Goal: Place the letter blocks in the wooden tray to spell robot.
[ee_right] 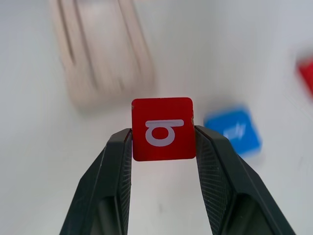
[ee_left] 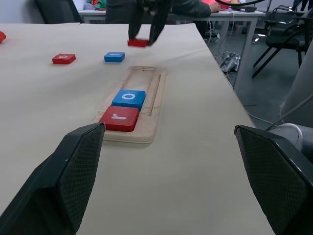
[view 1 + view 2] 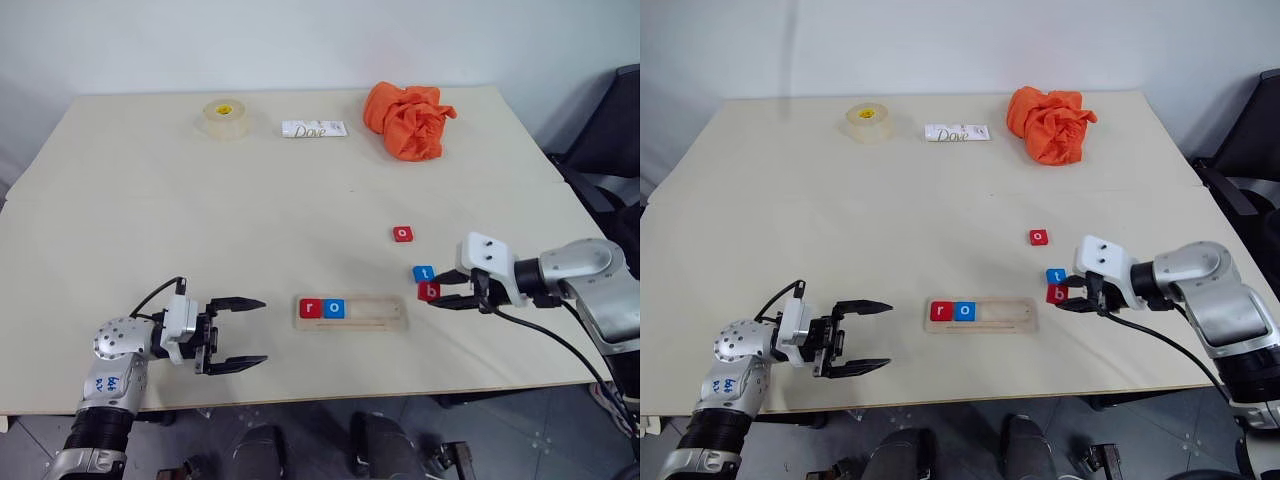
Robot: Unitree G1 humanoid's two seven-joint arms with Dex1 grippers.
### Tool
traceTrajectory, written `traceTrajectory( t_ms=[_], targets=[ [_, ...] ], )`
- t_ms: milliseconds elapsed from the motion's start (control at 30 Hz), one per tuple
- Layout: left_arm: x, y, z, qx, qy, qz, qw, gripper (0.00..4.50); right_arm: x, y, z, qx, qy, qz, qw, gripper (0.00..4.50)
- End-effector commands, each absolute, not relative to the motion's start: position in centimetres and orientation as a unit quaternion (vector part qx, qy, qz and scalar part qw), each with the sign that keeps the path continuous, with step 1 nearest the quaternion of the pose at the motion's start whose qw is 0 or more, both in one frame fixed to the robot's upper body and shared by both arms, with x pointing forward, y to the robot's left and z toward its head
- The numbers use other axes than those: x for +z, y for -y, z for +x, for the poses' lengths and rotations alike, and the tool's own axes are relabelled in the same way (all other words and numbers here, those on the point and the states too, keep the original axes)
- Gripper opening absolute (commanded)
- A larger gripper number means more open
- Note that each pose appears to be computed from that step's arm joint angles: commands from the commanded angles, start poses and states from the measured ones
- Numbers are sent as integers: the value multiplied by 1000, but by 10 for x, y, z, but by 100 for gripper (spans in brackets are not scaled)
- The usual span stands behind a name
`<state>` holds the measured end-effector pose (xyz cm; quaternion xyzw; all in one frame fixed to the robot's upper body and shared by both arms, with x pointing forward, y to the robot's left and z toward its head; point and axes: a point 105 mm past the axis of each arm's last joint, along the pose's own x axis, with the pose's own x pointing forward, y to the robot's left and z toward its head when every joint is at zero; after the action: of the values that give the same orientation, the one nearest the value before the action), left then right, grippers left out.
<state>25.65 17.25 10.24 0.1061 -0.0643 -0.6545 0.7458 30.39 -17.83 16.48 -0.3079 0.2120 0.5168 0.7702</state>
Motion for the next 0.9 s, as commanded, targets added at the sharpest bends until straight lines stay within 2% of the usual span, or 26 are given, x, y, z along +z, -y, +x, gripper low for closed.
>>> traceTrajectory(
  t_ms=[33,167,300,900],
  targets=[
    [109,-179,261,-654,73,117,744,450,175,154,296,533,-211,-309,759,147],
    [110,-181,265,-655,74,121,743,450,172,132,301,527,-209,-304,766,147],
    [112,-180,265,-653,79,125,743,450,162,101,299,541,-217,-313,750,147],
    [108,-182,250,-634,79,122,759,450,139,85,300,557,-238,-356,712,147]
  ],
)
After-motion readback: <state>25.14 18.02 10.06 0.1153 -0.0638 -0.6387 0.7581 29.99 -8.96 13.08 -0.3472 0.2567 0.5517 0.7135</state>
